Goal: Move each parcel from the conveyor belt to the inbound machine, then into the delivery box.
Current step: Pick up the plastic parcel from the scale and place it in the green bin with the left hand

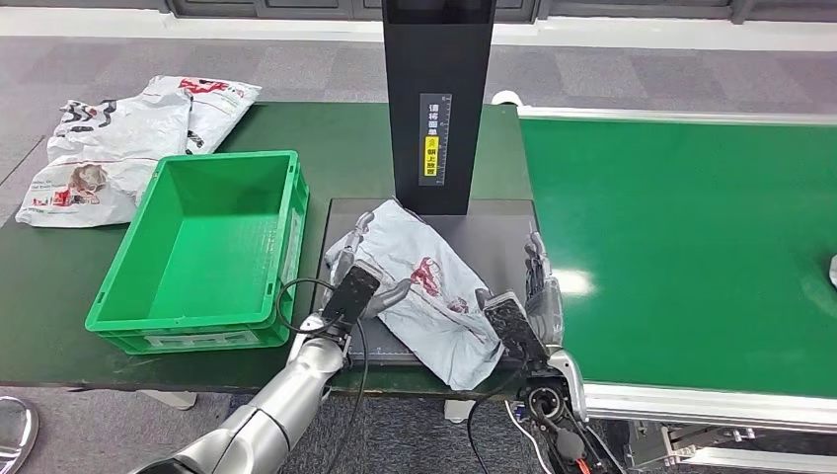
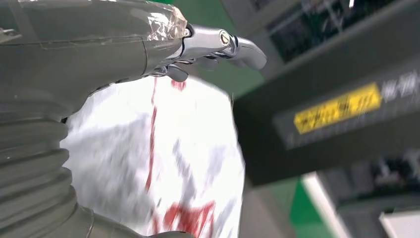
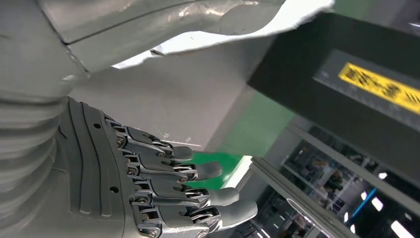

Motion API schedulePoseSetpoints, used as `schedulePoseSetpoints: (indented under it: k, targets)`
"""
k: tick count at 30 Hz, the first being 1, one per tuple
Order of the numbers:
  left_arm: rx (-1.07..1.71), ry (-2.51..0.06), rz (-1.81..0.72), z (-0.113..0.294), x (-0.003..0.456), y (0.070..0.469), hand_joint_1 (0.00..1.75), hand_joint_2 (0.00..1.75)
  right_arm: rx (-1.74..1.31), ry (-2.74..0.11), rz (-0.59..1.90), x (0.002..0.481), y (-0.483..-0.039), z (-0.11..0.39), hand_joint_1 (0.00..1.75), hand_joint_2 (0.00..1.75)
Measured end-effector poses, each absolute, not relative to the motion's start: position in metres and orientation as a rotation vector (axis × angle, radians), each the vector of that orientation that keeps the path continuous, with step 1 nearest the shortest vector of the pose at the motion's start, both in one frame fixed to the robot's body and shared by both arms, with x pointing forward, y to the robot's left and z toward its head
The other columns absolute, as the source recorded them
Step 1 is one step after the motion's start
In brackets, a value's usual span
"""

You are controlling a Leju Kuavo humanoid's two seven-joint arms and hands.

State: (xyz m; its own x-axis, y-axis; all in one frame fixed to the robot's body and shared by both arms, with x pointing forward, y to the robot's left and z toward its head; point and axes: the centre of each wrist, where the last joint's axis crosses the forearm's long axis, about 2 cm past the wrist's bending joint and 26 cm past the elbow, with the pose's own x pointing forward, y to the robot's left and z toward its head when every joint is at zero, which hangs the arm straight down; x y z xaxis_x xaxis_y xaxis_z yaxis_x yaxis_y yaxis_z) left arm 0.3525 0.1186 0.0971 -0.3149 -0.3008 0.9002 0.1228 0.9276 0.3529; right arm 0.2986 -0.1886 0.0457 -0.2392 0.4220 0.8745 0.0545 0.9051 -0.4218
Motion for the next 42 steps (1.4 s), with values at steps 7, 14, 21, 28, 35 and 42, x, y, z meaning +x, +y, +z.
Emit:
schedulePoseSetpoints:
  k: [7,14,21,28,35,42]
  targets:
    - [0.111,-1.716,-0.723,0.083,0.34,0.103,0.0,1.75,-0.263,-1.816,0.207,0.307,-0.196,0.05,0.0,1.75]
    - [0.093,-1.577,-0.996,0.075,0.333,0.095,0.0,1.75,-0.231,-1.81,0.141,0.313,-0.199,0.053,0.0,1.75]
    - [0.082,-1.431,-1.273,0.079,0.338,0.089,1.75,1.75,-0.218,-1.774,0.127,0.31,-0.201,0.055,0.0,1.75]
    - [0.103,-1.485,-1.217,0.083,0.342,0.09,1.75,1.75,-0.227,-1.767,0.111,0.298,-0.204,0.055,0.0,1.75]
    - [0.04,-1.659,-0.942,0.088,0.347,0.096,1.75,1.75,-0.224,-1.766,0.109,0.292,-0.204,0.054,0.0,1.75]
    - [0.059,-1.83,-0.717,0.124,0.371,0.108,1.75,1.75,-0.214,-1.774,0.101,0.291,-0.204,0.052,0.0,1.75]
